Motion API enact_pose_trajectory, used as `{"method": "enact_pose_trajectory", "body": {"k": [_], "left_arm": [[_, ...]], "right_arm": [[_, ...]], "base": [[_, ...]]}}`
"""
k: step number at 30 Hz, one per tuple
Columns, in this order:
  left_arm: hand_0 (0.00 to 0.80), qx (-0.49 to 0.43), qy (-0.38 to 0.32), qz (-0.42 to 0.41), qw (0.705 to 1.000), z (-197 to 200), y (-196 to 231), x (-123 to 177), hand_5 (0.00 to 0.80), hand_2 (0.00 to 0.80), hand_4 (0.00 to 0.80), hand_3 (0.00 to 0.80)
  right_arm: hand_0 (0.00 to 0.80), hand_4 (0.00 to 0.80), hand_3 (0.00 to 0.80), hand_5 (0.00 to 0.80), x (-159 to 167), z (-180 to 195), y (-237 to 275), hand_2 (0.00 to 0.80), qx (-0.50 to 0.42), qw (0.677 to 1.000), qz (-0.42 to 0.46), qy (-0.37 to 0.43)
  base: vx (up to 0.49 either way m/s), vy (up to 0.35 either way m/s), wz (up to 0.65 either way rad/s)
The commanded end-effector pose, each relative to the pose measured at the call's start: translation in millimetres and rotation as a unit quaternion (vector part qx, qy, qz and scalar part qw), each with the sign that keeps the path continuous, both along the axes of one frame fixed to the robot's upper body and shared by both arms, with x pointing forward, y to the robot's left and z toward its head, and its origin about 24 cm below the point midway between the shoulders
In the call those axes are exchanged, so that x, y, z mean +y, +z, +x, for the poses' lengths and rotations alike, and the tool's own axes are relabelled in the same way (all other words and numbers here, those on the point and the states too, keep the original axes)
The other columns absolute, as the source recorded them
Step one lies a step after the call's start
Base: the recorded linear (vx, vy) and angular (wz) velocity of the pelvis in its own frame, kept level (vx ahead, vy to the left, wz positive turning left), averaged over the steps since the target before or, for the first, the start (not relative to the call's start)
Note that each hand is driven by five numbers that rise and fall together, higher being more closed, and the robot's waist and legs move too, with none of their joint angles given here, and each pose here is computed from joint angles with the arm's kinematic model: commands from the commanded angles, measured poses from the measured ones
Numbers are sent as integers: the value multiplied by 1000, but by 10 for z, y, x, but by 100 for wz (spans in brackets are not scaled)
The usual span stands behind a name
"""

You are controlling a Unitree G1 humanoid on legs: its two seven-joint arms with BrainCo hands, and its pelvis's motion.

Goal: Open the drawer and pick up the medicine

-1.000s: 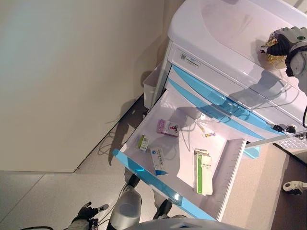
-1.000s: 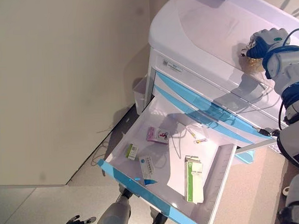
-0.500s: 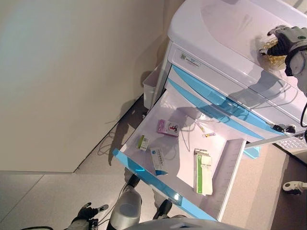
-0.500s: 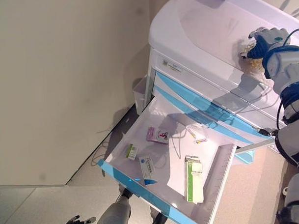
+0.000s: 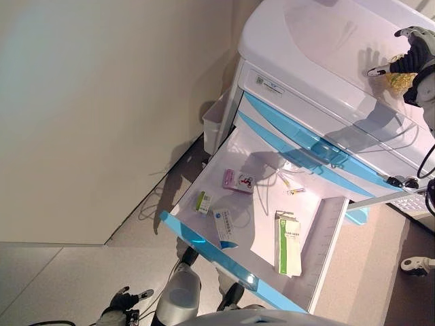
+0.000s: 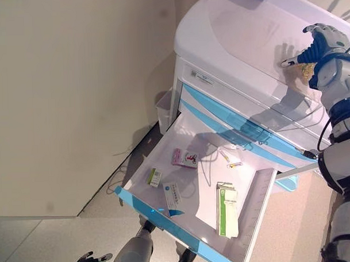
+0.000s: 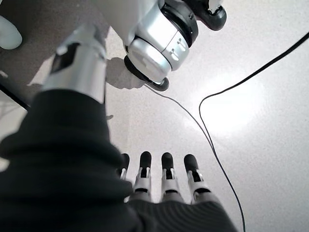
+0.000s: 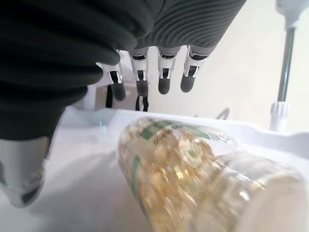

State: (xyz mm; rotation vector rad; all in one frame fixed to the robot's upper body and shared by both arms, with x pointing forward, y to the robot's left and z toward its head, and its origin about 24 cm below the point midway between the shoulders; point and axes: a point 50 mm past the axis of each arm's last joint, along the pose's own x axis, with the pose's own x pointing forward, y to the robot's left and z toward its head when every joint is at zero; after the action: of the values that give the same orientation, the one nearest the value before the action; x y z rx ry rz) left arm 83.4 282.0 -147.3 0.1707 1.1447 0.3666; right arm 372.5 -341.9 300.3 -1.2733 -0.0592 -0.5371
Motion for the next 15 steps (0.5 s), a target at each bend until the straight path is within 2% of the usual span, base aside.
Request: {"method": "enact_pose_trajectory", "body": {"k": [1,6,9,11,12,14,15], "left_arm": [[0,4,-6,16,1000,-58,-4,10,0,0,0,0],[0,3,3,24,1000,-69,6,39,0,0,0,0],[0,9,8,25,1000,-116,-3,40,0,0,0,0],[0,12,5,29,1000,-134,-1,52,0,0,0,0],[0,24,3,29,999,-183,-14,51,0,0,0,0],[0,31,2,31,999,-219,-20,53,0,0,0,0],[0,34,4,28,999,-240,-29,41,0,0,0,0]], "right_arm": [[0,0,0,0,-53,-113,270,0,-130,989,65,0],[0,0,0,0,-60,-275,482,0,-277,944,173,52],[0,0,0,0,-80,-428,593,0,-344,915,193,81],[0,0,0,0,-143,-464,554,0,-347,914,198,76],[0,0,0,0,-206,-577,597,0,-386,894,212,82],[0,0,0,0,-265,-652,540,0,-397,881,237,100],[0,0,0,0,-338,-706,521,0,-417,862,267,103]], "base": [[0,0,0],[2,3,-2],[9,13,-4],[9,8,-8],[5,6,-11],[-2,9,-13],[-7,14,-28]]}}
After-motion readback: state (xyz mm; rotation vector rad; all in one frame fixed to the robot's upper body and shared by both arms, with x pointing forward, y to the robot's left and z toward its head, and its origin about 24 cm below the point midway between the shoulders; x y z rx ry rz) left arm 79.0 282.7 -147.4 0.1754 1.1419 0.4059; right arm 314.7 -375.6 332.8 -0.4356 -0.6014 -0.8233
